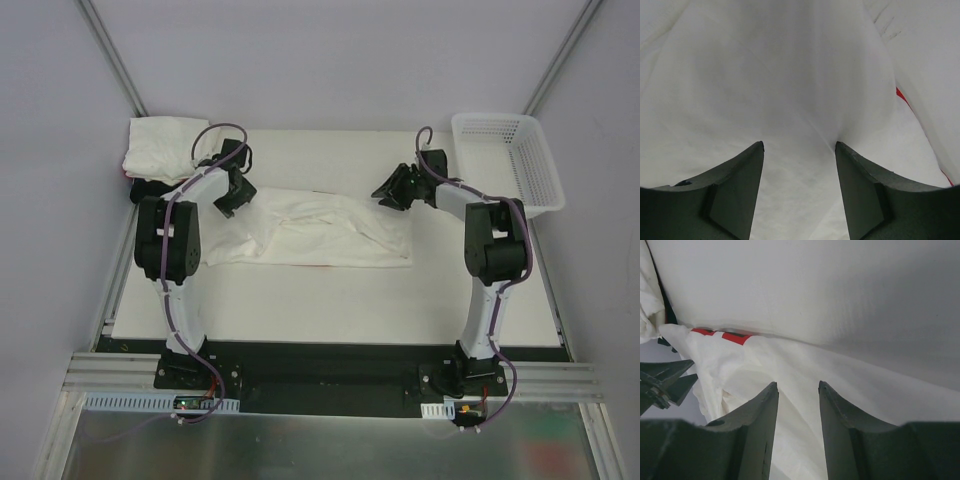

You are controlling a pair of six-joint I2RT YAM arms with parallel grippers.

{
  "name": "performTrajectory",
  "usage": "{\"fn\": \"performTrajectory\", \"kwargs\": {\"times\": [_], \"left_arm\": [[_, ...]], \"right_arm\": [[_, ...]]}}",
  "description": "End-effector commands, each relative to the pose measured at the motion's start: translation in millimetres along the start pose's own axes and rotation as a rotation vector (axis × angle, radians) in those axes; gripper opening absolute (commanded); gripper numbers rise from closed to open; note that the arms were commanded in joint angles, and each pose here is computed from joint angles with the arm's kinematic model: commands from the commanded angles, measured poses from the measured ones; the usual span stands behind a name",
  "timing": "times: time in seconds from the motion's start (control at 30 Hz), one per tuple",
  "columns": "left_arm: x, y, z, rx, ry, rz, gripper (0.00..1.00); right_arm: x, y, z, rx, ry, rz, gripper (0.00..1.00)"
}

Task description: Fold and stack the t-shirts

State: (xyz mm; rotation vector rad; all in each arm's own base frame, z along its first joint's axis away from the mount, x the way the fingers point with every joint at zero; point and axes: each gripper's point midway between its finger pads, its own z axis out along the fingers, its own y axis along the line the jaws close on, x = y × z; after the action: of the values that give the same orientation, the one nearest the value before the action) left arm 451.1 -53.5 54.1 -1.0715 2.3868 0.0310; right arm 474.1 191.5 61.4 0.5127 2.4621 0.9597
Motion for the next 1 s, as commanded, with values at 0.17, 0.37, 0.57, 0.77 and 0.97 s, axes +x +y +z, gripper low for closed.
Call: {"fn": "performTrajectory", "kwargs": {"times": [0.17, 0.37, 0.57, 0.77, 0.97], "left_arm": [[-4, -8, 37, 0.017, 0.109, -0.135, 0.57], [-2, -27, 62, 0.049, 0.192, -0.117, 0.51], [2, -55, 74, 0.084, 0.294, -0.044, 0.49], [3, -98, 66, 0.181, 0.305, 0.068, 0.44], [30, -141, 54, 0.309, 0.365, 0.155, 0.41]], "right_arm": [[-41, 13, -38, -0.100, -0.143, 0.055, 0.40], [-57, 20, -68, -0.138, -0.213, 0.065, 0.40], [-72, 33, -89, -0.167, -0.272, 0.045, 0.41], [-78, 45, -92, -0.211, -0.278, 0.046, 0.41], [-82, 54, -95, -0.237, -0.280, 0.040, 0.41]]}}
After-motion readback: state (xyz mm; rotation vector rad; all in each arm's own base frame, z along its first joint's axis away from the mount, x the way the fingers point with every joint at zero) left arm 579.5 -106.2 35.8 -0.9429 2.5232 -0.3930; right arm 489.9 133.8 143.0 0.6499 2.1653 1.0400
